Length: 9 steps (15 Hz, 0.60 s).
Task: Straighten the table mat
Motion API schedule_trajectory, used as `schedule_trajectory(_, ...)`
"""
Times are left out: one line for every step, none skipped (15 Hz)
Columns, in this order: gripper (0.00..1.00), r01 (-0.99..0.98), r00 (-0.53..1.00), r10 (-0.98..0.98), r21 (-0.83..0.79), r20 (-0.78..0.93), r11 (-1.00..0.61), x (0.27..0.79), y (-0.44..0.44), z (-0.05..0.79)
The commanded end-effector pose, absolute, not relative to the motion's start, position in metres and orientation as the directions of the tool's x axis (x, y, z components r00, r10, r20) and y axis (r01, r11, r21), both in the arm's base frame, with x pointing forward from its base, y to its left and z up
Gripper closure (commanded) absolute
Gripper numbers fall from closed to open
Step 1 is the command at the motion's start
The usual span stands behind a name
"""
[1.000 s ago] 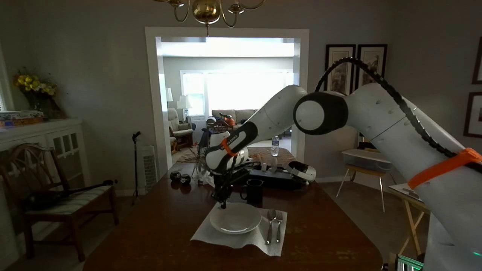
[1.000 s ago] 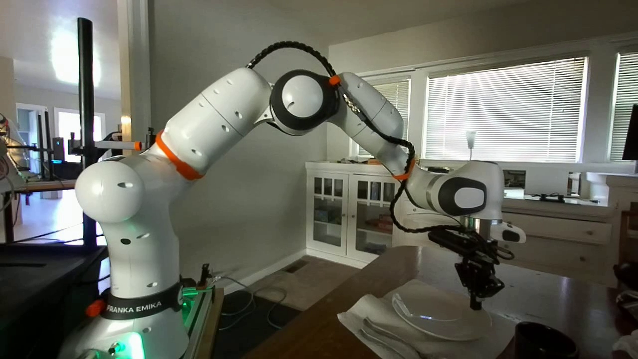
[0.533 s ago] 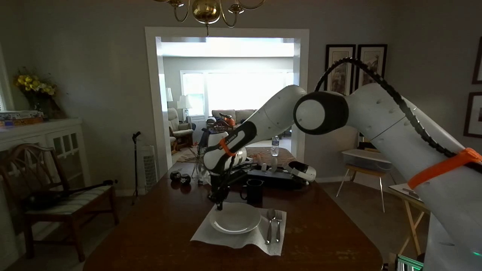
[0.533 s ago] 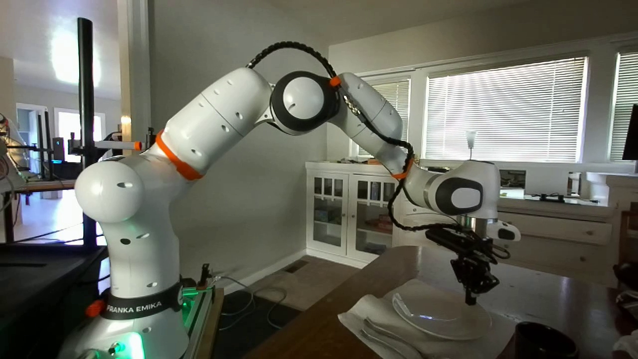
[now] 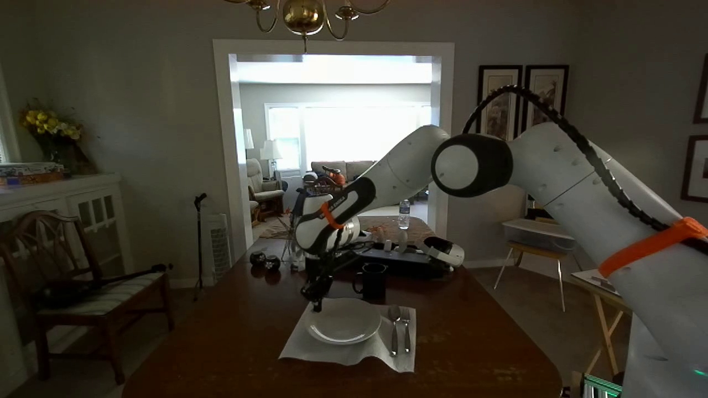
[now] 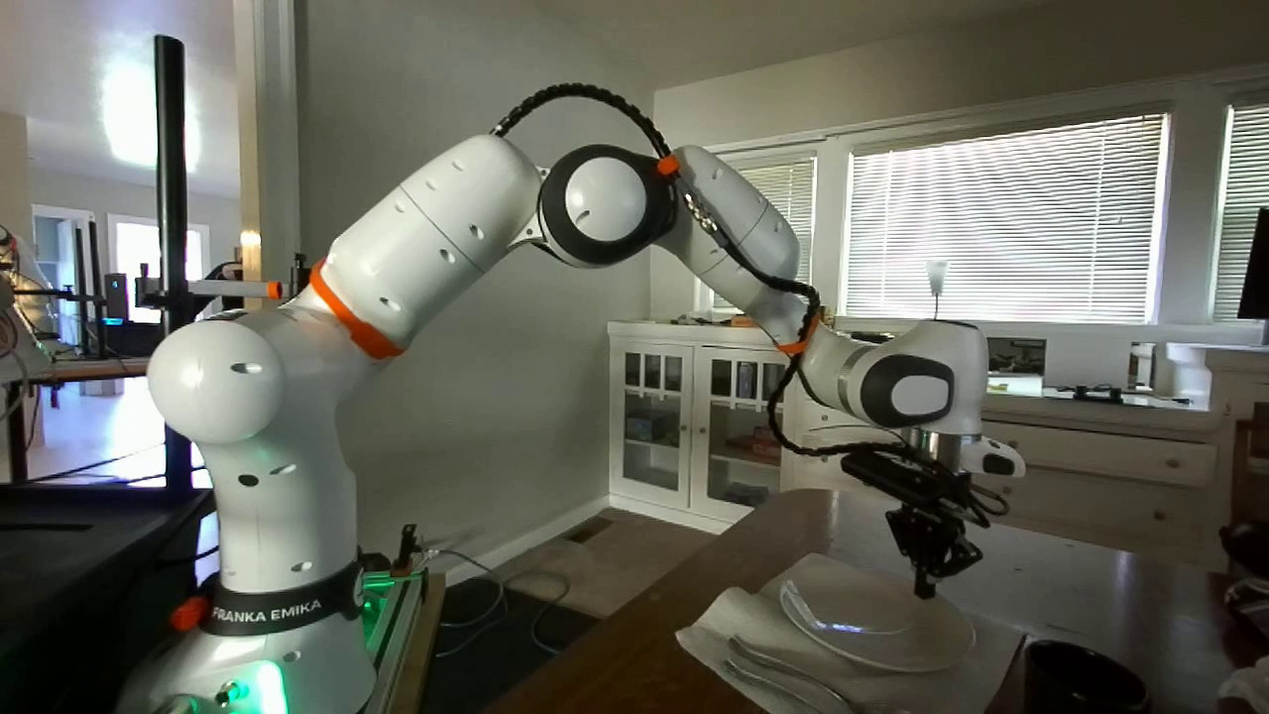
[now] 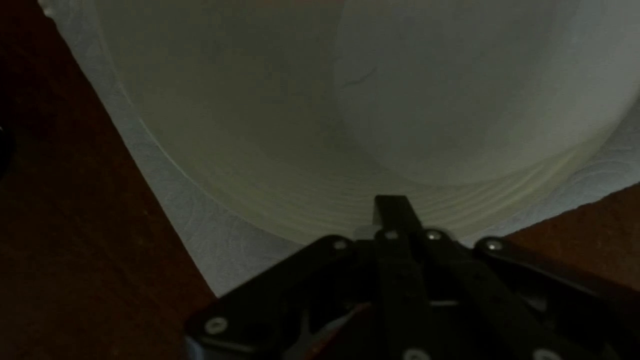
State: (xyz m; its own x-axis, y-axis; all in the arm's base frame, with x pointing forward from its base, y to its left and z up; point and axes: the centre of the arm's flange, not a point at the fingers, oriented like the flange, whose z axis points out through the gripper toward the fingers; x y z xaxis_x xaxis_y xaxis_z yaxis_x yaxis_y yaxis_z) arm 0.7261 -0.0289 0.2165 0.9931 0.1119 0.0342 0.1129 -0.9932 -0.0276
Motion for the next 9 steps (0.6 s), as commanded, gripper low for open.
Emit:
schedule_trajectory(1.0,0.148,0.988,0.145,-0.073,0.046,-0.986,0.73,-0.024,0.207)
schedule_trajectory(1.0,0.158,0.987,0.155,-0.077,0.047,-0.984,0.73,-0.022,0.207)
schedule_trajectory(1.0,0.166,0.986,0.162,-0.079,0.049,-0.983,0.73,-0.021,0.207)
schedule_trajectory(1.0,0.175,0.984,0.171,-0.082,0.049,-0.981,0.73,-0.019,0.207)
schedule_trajectory(1.0,0.184,0.982,0.181,-0.083,0.049,-0.979,0.73,-0.017,0.207)
schedule_trajectory(1.0,0.193,0.981,0.189,-0.084,0.049,-0.978,0.73,-0.015,0.207)
schedule_trajectory(1.0,0.204,0.978,0.2,-0.085,0.049,-0.975,0.73,-0.012,0.207)
schedule_trajectory(1.0,0.211,0.977,0.208,-0.087,0.049,-0.974,0.73,-0.011,0.207)
schedule_trajectory(1.0,0.218,0.976,0.214,-0.088,0.049,-0.972,0.729,-0.009,0.207)
